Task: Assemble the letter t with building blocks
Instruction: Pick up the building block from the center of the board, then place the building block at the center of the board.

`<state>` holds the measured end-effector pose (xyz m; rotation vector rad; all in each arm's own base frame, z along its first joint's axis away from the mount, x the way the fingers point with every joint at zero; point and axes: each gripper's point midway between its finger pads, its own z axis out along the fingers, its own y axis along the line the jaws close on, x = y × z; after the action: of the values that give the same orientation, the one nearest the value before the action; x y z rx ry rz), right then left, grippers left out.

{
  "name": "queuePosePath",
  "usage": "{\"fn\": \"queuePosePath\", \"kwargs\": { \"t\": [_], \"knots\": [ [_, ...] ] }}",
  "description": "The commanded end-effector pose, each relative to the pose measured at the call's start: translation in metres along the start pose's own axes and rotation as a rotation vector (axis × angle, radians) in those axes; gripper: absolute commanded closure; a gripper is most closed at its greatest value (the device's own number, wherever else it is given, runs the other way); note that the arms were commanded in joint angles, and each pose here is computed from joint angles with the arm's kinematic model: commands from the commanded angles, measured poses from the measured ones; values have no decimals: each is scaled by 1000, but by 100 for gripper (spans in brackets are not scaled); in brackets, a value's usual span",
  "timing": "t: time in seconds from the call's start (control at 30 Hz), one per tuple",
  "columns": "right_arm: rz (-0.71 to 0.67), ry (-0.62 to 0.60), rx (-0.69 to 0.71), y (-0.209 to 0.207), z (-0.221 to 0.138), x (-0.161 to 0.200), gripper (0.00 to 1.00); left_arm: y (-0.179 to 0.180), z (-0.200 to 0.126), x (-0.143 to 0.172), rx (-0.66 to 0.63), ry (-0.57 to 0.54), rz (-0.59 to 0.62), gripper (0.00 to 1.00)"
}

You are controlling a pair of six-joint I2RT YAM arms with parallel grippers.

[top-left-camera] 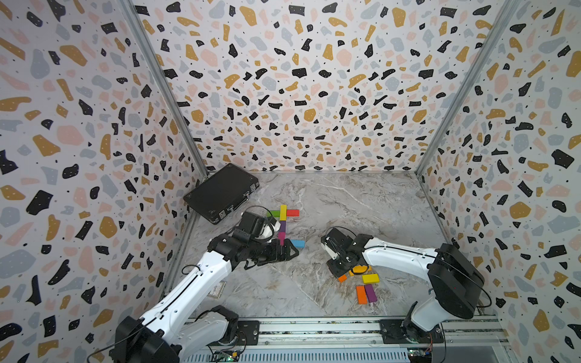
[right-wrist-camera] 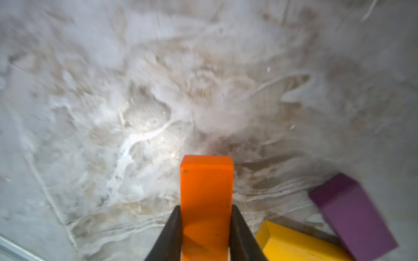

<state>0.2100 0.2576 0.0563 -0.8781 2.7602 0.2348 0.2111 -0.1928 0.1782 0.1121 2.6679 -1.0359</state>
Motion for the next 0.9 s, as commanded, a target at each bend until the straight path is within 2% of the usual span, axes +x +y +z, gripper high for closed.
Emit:
{"fn": "queuePosePath", "kwargs": {
  "t": [0.0,0.1,0.23,0.4,0.5,0.63,0.87],
  "knots": [
    [38,-56,31,-11,-30,-37,83,-10,-8,-33,45,-83,33,0],
    [121,-83,21,-27,-37,-73,84,-15,-8,-59,114,-111,64,0],
    [194,-83,60,-57,-29,-114,85,-22,4,-86,181,-129,131,0],
    [275,-89,94,-97,-12,-150,85,-23,20,-128,191,-209,202,0],
    [334,-88,114,-124,-3,-160,86,-19,27,-144,168,-242,260,0],
    [381,-88,148,-150,5,-165,86,-13,35,-150,146,-254,337,0],
    [378,-159,192,-167,10,-177,85,9,59,-153,114,-232,299,0]
  ]
}}
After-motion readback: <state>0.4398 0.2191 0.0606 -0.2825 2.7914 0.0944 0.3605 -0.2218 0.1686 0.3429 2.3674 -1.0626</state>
